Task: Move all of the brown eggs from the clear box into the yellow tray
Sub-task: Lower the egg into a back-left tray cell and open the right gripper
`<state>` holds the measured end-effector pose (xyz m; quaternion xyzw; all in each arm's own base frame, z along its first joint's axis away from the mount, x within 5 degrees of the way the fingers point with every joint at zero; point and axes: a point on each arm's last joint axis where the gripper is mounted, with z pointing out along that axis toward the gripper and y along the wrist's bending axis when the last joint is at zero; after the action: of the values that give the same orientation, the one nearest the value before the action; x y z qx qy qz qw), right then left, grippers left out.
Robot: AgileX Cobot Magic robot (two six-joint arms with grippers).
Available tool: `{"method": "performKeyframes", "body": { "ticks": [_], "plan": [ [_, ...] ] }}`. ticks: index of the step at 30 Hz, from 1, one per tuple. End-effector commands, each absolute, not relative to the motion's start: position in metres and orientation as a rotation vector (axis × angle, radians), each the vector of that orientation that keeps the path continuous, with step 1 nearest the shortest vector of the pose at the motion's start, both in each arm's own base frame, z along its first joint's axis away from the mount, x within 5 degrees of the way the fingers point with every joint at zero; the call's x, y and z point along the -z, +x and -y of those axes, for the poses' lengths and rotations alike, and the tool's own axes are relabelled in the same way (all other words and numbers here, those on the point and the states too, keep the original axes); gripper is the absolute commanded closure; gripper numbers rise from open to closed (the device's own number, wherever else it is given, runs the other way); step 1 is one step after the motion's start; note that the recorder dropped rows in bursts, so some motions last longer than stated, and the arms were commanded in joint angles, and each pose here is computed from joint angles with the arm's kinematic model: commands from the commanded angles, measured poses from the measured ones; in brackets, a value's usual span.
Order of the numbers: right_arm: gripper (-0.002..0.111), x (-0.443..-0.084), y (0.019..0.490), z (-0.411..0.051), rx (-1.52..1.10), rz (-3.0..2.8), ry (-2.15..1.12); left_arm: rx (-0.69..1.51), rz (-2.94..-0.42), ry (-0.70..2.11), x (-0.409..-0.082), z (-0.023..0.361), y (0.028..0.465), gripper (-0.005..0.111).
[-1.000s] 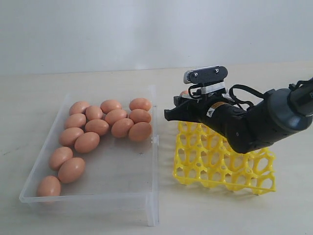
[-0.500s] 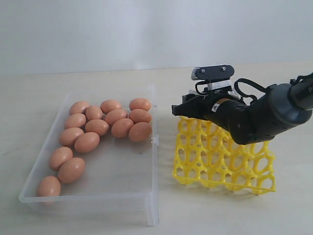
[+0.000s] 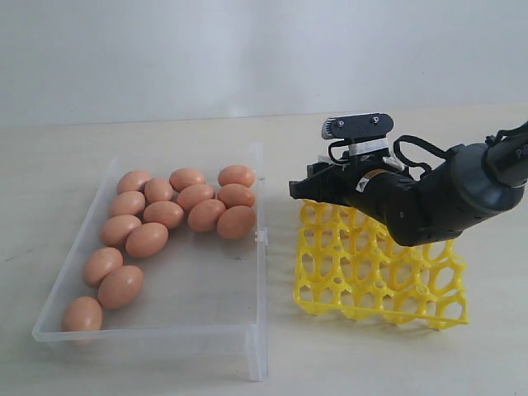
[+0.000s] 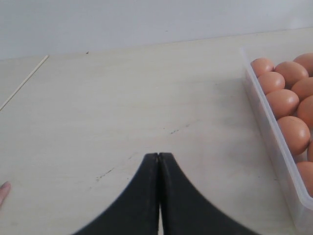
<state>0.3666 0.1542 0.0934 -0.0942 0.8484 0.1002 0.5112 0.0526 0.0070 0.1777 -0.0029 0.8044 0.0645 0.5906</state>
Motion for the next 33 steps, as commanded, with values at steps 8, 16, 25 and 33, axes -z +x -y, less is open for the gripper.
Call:
{"method": "performKeyframes", "body": {
  "ticks": [8, 16, 25, 33],
  "plan": [
    [0.055, -0.094, 0.368, -0.153, -0.239, -2.043, -0.227, -0.137, -1.862, -0.008, -0.179, -0.006, 0.052, 0.107],
    [0.049, -0.098, 0.369, -0.153, -0.242, -2.033, -0.225, -0.137, -1.862, -0.008, -0.179, -0.006, 0.052, 0.107],
    [0.047, -0.102, 0.369, -0.154, -0.243, -2.022, -0.226, -0.137, -1.862, -0.008, -0.179, -0.006, 0.052, 0.107],
    [0.047, -0.130, 0.370, -0.152, -0.258, -1.972, -0.211, -0.137, -1.862, -0.008, -0.179, -0.006, 0.052, 0.107]
  ]
}}
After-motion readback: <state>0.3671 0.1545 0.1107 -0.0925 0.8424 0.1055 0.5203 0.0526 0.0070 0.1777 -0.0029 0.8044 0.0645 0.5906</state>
